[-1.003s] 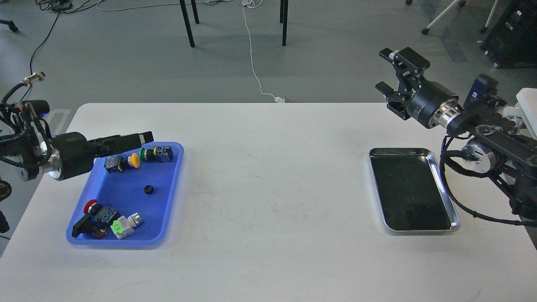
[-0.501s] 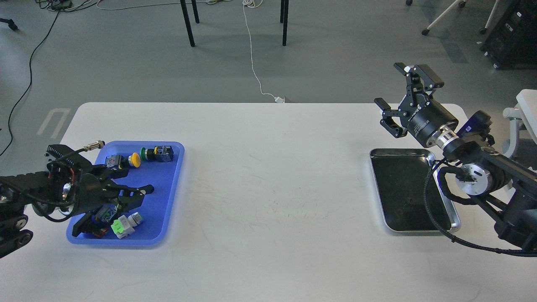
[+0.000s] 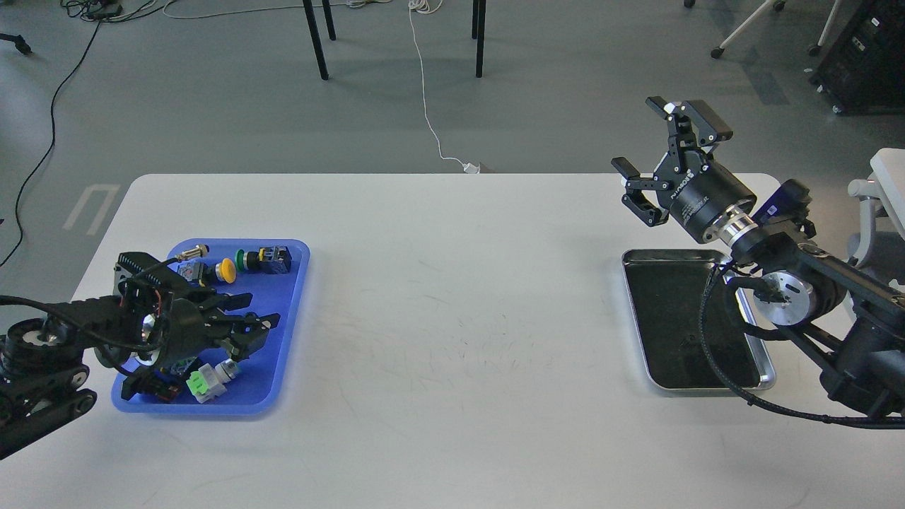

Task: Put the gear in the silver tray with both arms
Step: 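Reach the left gripper into the blue tray and grasp another black gear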

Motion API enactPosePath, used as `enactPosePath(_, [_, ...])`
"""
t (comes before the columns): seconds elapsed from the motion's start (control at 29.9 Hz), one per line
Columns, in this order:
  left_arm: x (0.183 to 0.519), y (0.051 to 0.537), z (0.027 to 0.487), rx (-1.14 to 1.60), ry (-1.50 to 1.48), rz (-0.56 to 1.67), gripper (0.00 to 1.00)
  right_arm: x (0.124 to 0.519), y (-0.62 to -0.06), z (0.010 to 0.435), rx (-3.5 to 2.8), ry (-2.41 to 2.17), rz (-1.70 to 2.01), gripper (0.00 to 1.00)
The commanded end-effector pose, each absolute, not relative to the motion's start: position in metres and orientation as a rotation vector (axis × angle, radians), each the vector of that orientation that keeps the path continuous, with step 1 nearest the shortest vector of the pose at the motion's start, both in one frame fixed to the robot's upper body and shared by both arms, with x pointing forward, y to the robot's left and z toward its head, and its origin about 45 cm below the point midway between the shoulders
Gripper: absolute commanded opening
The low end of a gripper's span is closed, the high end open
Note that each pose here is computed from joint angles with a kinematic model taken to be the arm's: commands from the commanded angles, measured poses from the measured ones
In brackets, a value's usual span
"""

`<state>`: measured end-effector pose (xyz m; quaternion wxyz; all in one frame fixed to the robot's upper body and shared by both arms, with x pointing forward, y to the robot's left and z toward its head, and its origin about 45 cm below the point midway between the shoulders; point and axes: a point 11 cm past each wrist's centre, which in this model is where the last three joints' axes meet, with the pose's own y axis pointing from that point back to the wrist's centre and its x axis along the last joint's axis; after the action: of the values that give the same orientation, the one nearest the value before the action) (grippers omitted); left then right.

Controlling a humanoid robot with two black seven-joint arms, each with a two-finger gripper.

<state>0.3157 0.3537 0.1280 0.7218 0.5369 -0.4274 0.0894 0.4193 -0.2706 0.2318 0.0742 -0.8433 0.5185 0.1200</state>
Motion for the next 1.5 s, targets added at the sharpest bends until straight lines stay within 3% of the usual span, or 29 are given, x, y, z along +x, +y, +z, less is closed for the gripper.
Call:
enactPosePath(0.0, [0.318, 0.356, 0.125, 1.197, -0.939, 0.204, 0.59, 0.419, -0.269, 0.231, -2.535, 1.551, 0.361, 0.97])
enactPosePath(0.33, [0.317, 0.367, 0.122, 1.219, -0.942, 0.222, 0.59, 0.418, -0.276, 0.23, -2.536, 1.57, 0.356, 0.97])
enactPosePath(0.53, [0.317, 0.37, 0.12, 1.228, -0.937, 0.221, 0.54, 0.418, -0.276, 0.23, -2.536, 1.57, 0.356, 0.97])
enactPosePath(0.57, [0.311, 0.371, 0.115, 1.23, -0.92, 0.215, 0.46, 0.418, -0.276, 0.23, -2.536, 1.57, 0.356, 0.97])
enactPosePath(0.7, [0.309, 0.372, 0.113, 1.23, -0.915, 0.214, 0.39, 0.418, -0.276, 0.231, -2.536, 1.571, 0.353, 0.97])
enactPosePath(1.07, [0.308, 0.371, 0.111, 1.23, -0.908, 0.215, 0.36, 0.418, -0.282, 0.233, -2.537, 1.582, 0.342, 0.97])
enactPosePath(1.24, [0.308, 0.371, 0.112, 1.226, -0.912, 0.21, 0.22, 0.418, -0.282, 0.232, -2.536, 1.585, 0.344, 0.97])
enactPosePath(1.47, [0.31, 0.371, 0.114, 1.226, -0.914, 0.218, 0.18, 0.418, -0.284, 0.233, -2.537, 1.59, 0.339, 0.97])
